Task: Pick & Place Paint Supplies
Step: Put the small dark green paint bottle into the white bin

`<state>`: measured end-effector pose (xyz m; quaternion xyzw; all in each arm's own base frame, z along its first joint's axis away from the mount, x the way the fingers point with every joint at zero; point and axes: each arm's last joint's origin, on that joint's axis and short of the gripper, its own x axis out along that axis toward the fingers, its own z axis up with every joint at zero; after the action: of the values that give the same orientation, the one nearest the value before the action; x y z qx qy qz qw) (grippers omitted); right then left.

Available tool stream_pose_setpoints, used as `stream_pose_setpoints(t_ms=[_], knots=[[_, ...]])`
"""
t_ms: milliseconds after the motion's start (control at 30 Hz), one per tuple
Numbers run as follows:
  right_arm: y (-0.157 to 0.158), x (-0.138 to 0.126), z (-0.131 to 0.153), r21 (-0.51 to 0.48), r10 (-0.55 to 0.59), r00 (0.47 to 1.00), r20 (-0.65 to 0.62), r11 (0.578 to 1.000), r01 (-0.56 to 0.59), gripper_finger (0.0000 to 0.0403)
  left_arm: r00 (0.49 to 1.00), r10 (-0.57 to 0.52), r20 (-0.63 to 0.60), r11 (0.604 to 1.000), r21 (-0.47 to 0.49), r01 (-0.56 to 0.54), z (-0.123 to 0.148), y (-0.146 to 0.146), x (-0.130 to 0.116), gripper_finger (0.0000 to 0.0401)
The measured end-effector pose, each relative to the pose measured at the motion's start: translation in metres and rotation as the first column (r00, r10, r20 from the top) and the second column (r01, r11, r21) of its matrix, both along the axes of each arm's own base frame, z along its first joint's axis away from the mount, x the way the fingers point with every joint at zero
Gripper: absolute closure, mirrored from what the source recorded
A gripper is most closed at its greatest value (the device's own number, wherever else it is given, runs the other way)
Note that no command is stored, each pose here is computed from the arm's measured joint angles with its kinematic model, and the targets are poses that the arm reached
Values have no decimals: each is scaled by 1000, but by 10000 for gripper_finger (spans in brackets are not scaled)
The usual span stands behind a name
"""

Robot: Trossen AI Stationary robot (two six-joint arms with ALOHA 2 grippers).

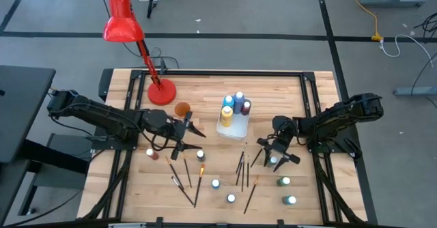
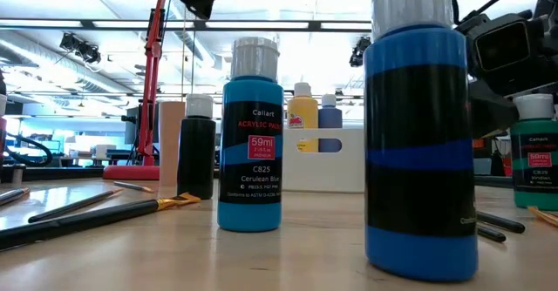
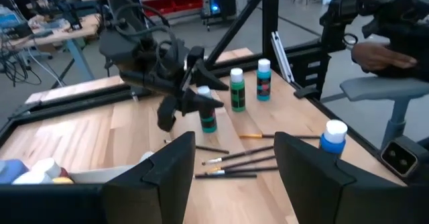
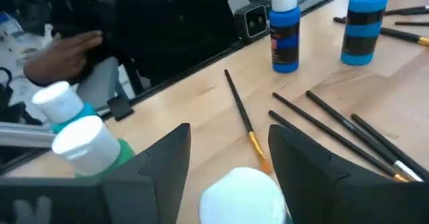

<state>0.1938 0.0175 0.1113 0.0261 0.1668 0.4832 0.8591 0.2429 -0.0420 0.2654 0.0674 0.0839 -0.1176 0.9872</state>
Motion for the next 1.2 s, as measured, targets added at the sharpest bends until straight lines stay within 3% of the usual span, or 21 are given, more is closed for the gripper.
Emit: stream_pose_setpoints(t_ms=[167, 333, 500, 600, 667, 767, 867, 967, 1033, 1067, 1100, 1133, 1200], knots=[[0, 0, 0, 13, -20, 999, -33, 1000, 20, 221, 1000, 1, 27, 1000, -4, -1, 3, 0, 0, 188], [2, 2, -1, -39, -53, 999, 3, 998, 53, 272, 999, 2, 38, 1000, -15, -2, 4, 0, 1, 188], [4, 3, 5, -64, 9, 990, 142, 998, 1, 307, 999, 6, 49, 1000, -1, -6, 5, 0, 1, 188], [3, 11, 20, -53, -83, 954, 287, 993, 102, 307, 997, 33, 64, 999, 2, -34, 6, 1, 1, 188], [1, 17, 34, -12, -203, 897, 392, 974, 226, 304, 996, 49, 70, 999, 3, -50, 6, 1, 1, 188], [-4, 23, 54, 107, -405, 775, 486, 907, 407, 289, 996, 50, 68, 999, 3, -51, 6, 1, 1, 188], [-10, 31, 72, 205, -573, 612, 545, 799, 565, 293, 997, 44, 67, 999, 3, -44, 6, 1, 1, 188], [-21, 43, 83, 268, -753, 412, 513, 597, 756, 323, 997, 44, 57, 999, 5, -44, 5, 1, 1, 188], [-30, 52, 83, 246, -845, 283, 453, 424, 871, 351, 997, 44, 57, 999, 5, -44, 5, 1, 1, 188], [-33, 55, 82, 208, -865, 253, 434, 369, 906, 366, 997, 44, 57, 999, 4, -45, 5, 1, 1, 188], [-35, 58, 79, 161, -869, 254, 424, 349, 923, 381, 997, 44, 57, 999, 5, -44, 5, 1, 1, 188], [-35, 60, 77, 121, -861, 283, 422, 363, 924, 392, 998, 44, 55, 999, 5, -44, 5, 1, 1, 188], [-33, 64, 78, 98, -831, 360, 423, 437, 894, 397, 998, 44, 45, 999, 7, -44, 4, 1, 1, 188]])
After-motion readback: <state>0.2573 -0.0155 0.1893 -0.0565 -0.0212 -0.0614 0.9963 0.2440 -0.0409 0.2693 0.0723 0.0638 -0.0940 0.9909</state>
